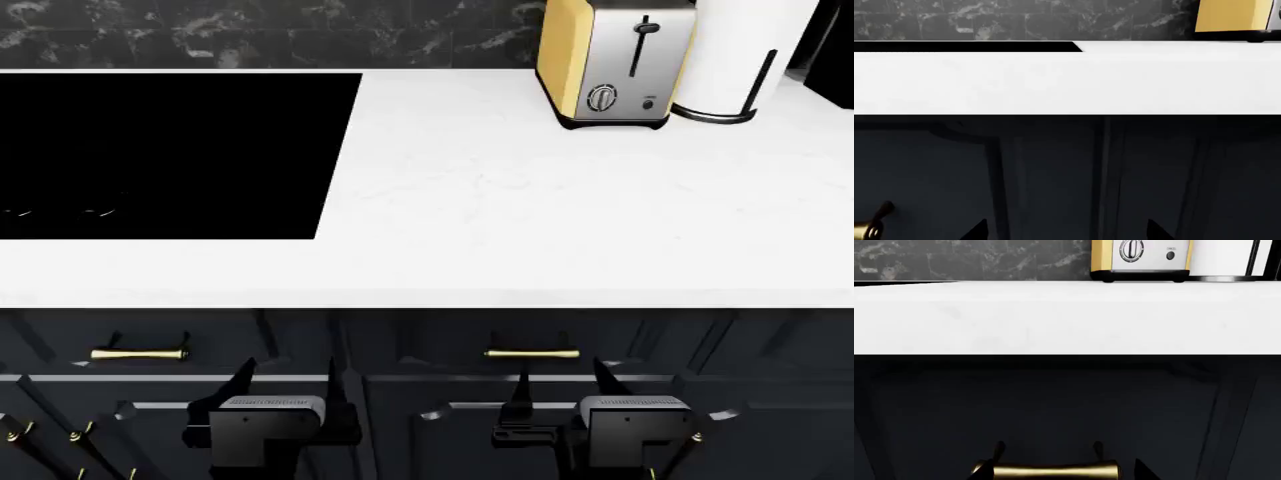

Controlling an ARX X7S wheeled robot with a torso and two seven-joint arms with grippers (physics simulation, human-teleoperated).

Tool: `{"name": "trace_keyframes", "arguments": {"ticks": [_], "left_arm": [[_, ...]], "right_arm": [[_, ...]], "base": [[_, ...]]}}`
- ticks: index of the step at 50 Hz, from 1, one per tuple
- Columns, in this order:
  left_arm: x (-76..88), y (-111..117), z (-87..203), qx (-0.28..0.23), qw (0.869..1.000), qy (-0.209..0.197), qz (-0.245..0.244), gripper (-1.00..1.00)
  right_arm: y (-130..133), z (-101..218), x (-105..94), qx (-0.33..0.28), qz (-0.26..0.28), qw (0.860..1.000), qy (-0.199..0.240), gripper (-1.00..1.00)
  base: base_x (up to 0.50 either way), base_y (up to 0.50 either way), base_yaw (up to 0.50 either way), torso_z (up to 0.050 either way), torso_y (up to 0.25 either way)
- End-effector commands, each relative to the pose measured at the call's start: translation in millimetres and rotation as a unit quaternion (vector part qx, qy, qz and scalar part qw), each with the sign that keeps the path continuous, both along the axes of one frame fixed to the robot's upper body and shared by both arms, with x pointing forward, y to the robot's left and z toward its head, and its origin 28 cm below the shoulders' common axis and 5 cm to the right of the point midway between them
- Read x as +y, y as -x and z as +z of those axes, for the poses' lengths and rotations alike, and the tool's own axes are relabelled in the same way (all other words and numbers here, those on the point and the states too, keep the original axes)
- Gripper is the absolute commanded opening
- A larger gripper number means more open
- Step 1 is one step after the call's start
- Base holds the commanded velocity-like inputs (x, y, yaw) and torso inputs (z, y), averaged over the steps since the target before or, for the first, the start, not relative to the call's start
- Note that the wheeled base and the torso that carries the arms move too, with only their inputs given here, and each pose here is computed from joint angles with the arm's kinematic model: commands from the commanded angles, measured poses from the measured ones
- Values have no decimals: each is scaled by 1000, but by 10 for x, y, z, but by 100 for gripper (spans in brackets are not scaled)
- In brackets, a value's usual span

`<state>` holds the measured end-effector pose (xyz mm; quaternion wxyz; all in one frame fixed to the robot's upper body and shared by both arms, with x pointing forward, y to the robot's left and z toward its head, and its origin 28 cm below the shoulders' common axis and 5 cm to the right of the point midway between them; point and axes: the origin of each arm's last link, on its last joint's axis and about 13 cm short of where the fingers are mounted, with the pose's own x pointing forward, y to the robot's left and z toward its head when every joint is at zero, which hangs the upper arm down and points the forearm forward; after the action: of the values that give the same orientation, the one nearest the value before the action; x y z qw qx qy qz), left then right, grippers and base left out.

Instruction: Move the drinks to the dining counter.

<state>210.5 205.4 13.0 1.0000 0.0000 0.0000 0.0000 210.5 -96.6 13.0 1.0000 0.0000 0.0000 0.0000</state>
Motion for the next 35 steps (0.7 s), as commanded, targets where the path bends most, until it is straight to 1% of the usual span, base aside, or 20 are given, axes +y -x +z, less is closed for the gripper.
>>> {"name": "trace_keyframes", "arguments": {"ticks": [1, 4, 6, 7, 9, 13, 17, 23, 29, 30, 35], "left_arm": [[-6, -3, -2, 2, 1000, -8, 1, 100], [-9, 11, 2, 3, 1000, -10, 2, 100], [-8, -2, 0, 6, 1000, -11, 2, 100], [-3, -8, 1, 7, 1000, -10, 4, 100], [-2, -7, 1, 7, 1000, -10, 4, 100], [-1, -8, 2, 8, 1000, -10, 4, 100], [-1, -6, 1, 10, 1000, -10, 5, 100], [0, -6, 0, 11, 1000, -11, 6, 100], [2, -4, -4, 12, 1000, -11, 7, 100], [3, -5, -5, 12, 1000, -11, 7, 100], [4, -3, -10, 12, 1000, -11, 7, 100]], "right_arm": [[-35, -10, 0, 9, -18, 1000, 4, 100], [-33, -10, 13, 1, -7, 1000, -5, 100], [-55, -13, 11, -1, -11, 1000, -8, 100], [-69, -23, 22, 4, -11, 1000, 0, 100], [-79, -23, 30, 0, -11, 1000, -1, 100], [-85, -38, 33, 1, -9, 1000, -6, 100], [-74, -48, 45, -5, 0, 1000, -11, 100], [-69, -57, 34, -5, -3, 1000, -18, 100], [-45, -47, 33, -1, 4, 999, -48, 100], [-43, -43, 30, 0, 3, 998, -60, 100], [-32, -37, 28, 2, 5, 997, -73, 100]], "base": [[0, 0, 0, 0, 0], [0, 0, 0, 0, 0], [0, 0, 0, 0, 0], [0, 0, 0, 0, 0], [-262, 117, 0, 0, 0], [-435, 269, 0, 0, 0], [-500, 22, 0, 0, 0], [-500, 5, 0, 0, 0], [-497, -333, 0, 0, 0], [-445, -434, 0, 0, 0], [-398, -476, 0, 0, 0]]}}
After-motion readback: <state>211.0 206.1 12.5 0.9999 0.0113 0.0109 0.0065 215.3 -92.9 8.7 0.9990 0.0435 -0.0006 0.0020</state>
